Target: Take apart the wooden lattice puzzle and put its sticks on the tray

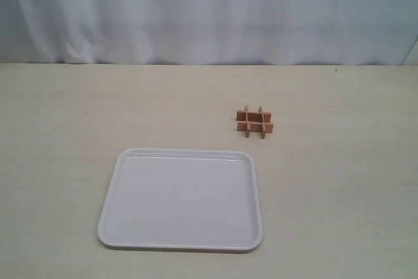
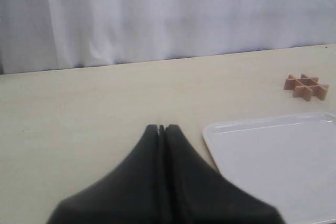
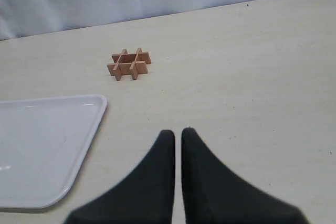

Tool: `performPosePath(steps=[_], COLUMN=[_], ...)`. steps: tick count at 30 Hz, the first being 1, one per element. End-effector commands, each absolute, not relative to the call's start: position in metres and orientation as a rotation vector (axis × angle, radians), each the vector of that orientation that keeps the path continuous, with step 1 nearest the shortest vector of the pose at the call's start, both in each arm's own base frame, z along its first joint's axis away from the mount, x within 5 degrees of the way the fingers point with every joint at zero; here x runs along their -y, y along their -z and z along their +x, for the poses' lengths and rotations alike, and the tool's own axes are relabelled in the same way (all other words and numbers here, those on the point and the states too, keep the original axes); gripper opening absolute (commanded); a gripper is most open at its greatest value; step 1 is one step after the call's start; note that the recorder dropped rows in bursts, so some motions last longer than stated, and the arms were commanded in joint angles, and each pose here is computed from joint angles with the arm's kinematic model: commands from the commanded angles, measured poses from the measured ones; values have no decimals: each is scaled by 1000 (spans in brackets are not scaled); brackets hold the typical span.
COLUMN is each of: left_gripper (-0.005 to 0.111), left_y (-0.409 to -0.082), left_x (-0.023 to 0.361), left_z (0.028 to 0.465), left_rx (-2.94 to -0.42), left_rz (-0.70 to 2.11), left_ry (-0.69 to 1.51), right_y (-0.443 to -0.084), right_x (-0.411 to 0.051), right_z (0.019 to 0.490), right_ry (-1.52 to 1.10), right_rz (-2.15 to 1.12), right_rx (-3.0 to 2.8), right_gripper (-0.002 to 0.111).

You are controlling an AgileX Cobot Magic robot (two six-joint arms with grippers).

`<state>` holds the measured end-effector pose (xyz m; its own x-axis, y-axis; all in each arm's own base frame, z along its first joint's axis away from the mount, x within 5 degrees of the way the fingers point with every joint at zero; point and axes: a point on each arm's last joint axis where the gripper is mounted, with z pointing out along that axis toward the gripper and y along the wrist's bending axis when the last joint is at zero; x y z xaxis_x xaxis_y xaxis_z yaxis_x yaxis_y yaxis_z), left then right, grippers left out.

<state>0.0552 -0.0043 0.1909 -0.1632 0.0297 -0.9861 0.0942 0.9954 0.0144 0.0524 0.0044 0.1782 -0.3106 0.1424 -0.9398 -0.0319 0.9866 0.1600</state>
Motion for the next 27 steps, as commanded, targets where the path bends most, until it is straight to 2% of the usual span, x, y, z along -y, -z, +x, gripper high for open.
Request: performPosePath(steps=[1, 11, 17, 27], left_gripper=[0, 0, 0, 0], left_y=[-191, -191, -191, -191], left_x=[4, 4, 4, 4], left_z=[55, 55, 55, 55], left_rx=[-1723, -1723, -1723, -1723], left_rz=[89, 89, 89, 89], left_ry=[61, 61, 61, 61], right_y=[-178, -191, -191, -198], right_x=[-4, 2, 1, -5], right_z=[52, 55, 55, 56], right_ry=[-170, 74, 64, -183], right_rz=[78, -110, -103, 61], right_rx=[-1873, -1729, -1726, -1649], right_gripper=[4, 4, 4, 4])
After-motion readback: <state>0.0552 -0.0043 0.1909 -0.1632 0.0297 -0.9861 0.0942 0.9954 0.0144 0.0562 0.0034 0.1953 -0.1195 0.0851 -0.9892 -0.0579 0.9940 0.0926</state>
